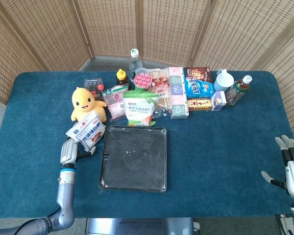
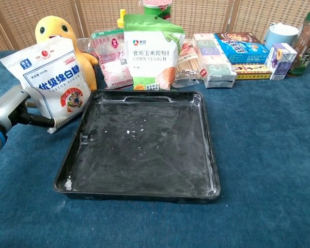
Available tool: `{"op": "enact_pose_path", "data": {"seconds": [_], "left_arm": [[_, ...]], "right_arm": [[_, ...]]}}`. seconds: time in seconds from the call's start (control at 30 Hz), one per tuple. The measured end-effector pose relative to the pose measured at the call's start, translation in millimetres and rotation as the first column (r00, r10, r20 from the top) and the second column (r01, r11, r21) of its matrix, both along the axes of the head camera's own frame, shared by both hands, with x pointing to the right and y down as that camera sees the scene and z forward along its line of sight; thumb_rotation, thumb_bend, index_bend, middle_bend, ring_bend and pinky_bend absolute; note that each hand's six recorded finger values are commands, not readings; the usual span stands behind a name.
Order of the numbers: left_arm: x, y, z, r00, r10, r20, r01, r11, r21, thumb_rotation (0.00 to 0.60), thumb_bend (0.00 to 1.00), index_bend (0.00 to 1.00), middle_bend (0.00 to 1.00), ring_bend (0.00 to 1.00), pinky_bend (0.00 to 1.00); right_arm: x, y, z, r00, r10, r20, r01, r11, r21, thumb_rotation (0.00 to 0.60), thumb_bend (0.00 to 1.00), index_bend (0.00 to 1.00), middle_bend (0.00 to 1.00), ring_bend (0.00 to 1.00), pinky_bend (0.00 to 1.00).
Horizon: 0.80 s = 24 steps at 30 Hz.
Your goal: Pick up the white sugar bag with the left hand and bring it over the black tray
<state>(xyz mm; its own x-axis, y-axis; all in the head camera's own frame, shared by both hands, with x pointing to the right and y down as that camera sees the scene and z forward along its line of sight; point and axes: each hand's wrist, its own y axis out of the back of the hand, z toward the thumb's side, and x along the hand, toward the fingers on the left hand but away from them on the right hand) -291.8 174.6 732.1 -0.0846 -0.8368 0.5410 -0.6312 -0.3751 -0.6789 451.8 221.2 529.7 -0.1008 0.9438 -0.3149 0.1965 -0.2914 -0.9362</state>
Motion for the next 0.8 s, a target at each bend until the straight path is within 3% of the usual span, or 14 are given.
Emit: {"op": "enact_pose_path", "data": {"seconds": [0.2, 0.3, 0.47, 0.6, 0.8], "left_arm": [[7.8, -2.2, -0.5, 1.0, 0.014, 0.007, -0.014, 1.0, 0.004, 0.598, 0.32, 0.0, 0.0, 0.05, 0.15], [9.5, -2.7, 0.6, 1.0, 0.014, 0.011, -0.014, 1.0, 0.001, 0.6, 0.38, 0.02, 0.02, 0.11, 0.2], [8.6, -4.5, 0.7, 1.0, -0.003, 0.022, 0.003, 1.0, 0.016, 0.6, 0.44, 0.17, 0.19, 0.27, 0.34], [7.4, -4.0, 1.3, 0.999, -0.016, 0.029, 0.015, 0.999, 0.029, 0.6, 0.44, 0.35, 0.36, 0.4, 0.43], [2.4, -2.8, 1.6, 0.999, -0.032, 0.027, 0.03, 0.998, 0.048, 0.6, 0.44, 0.43, 0.42, 0.47, 0.49]], "right_arm": [[0.0, 0.3, -2.1, 1.0, 0.0, 0.011, 0.0, 1.0, 0.002, 0.6, 0.0, 0.01, 0.0, 0.0, 0.0], [0.3, 0.2, -3.0, 1.0, 0.001, 0.019, -0.001, 1.0, 0.004, 0.6, 0.0, 0.01, 0.0, 0.0, 0.0], [1.4, -0.4, -5.2, 1.0, 0.002, 0.028, -0.002, 1.0, 0.009, 0.6, 0.0, 0.01, 0.0, 0.0, 0.0], [1.6, -0.4, -6.2, 1.0, 0.001, 0.032, -0.001, 1.0, 0.012, 0.6, 0.0, 0.01, 0.0, 0.0, 0.0], [0.7, 0.2, -5.7, 0.999, -0.001, 0.039, 0.001, 1.0, 0.007, 0.6, 0.0, 0.01, 0.0, 0.0, 0.0]]}}
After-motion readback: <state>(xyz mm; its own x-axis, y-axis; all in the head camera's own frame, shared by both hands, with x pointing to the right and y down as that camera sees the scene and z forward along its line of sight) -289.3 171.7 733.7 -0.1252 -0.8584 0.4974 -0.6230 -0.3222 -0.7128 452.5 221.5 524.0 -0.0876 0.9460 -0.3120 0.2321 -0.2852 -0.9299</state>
